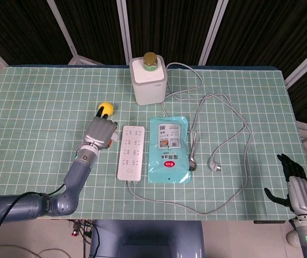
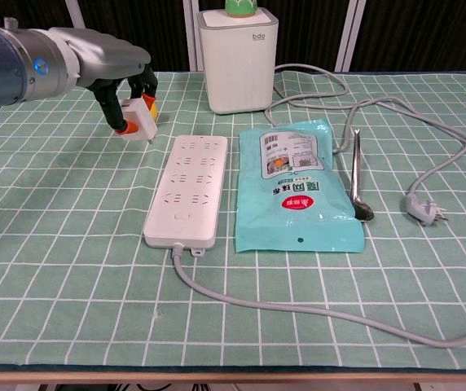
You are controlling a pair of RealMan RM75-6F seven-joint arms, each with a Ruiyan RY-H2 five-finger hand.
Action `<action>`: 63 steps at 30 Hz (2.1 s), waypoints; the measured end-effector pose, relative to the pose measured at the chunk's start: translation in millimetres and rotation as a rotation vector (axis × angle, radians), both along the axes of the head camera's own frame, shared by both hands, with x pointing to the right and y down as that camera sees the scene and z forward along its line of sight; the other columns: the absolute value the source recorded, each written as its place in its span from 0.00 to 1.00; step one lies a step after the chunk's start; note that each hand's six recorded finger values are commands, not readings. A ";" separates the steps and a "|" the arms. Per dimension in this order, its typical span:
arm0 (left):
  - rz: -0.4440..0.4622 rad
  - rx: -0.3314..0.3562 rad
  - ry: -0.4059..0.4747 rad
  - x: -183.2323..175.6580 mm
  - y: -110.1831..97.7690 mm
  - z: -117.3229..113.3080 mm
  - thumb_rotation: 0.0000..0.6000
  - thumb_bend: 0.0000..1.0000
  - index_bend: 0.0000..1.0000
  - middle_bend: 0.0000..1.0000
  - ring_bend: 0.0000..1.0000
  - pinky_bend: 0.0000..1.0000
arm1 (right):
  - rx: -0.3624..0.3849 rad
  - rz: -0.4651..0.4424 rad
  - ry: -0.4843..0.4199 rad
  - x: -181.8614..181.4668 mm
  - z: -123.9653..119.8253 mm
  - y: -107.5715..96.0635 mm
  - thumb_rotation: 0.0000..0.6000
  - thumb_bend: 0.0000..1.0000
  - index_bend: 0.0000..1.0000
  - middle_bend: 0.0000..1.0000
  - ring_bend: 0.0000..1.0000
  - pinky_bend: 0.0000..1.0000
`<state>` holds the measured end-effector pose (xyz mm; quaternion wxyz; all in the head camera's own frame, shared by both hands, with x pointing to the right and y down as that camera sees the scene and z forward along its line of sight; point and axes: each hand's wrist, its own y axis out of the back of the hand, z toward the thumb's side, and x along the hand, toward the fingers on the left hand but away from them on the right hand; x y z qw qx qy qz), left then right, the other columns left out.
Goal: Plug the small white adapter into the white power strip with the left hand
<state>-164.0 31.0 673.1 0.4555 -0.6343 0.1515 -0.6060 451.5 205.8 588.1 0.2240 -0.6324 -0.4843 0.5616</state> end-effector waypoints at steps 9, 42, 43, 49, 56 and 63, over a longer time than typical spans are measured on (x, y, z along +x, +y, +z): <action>0.041 -0.029 -0.095 34.5 -16.0 0.5 1.00 0.47 0.75 0.80 0.26 0.00 | -0.008 0.012 -0.012 1.0 0.9 -0.4 1.00 0.34 0.00 0.00 0.00 0.00; 0.049 -0.071 -0.300 72.9 -10.7 19.5 1.00 0.48 0.78 0.84 0.30 0.00 | -0.026 0.038 -0.043 2.0 1.3 -0.7 1.00 0.34 0.00 0.00 0.00 0.00; 0.050 -0.072 -0.299 73.7 -10.2 20.2 1.00 0.48 0.78 0.84 0.30 0.00 | -0.027 0.038 -0.043 2.0 1.3 -0.6 1.00 0.34 0.00 0.00 0.00 0.00; 0.052 -0.080 -0.281 80.1 -7.7 23.9 1.00 0.48 0.78 0.84 0.30 0.00 | -0.028 0.040 -0.046 2.1 1.3 -0.6 1.00 0.34 0.00 0.00 0.00 0.00; 0.053 -0.081 -0.268 84.8 -6.7 25.5 1.00 0.48 0.78 0.84 0.30 0.00 | -0.030 0.044 -0.049 2.2 1.4 -0.6 1.00 0.34 0.00 0.00 0.00 0.00; 0.053 -0.072 -0.255 87.0 -7.9 24.1 1.00 0.48 0.78 0.84 0.30 0.00 | -0.031 0.044 -0.049 2.2 1.3 -0.5 1.00 0.34 0.00 0.00 0.00 0.00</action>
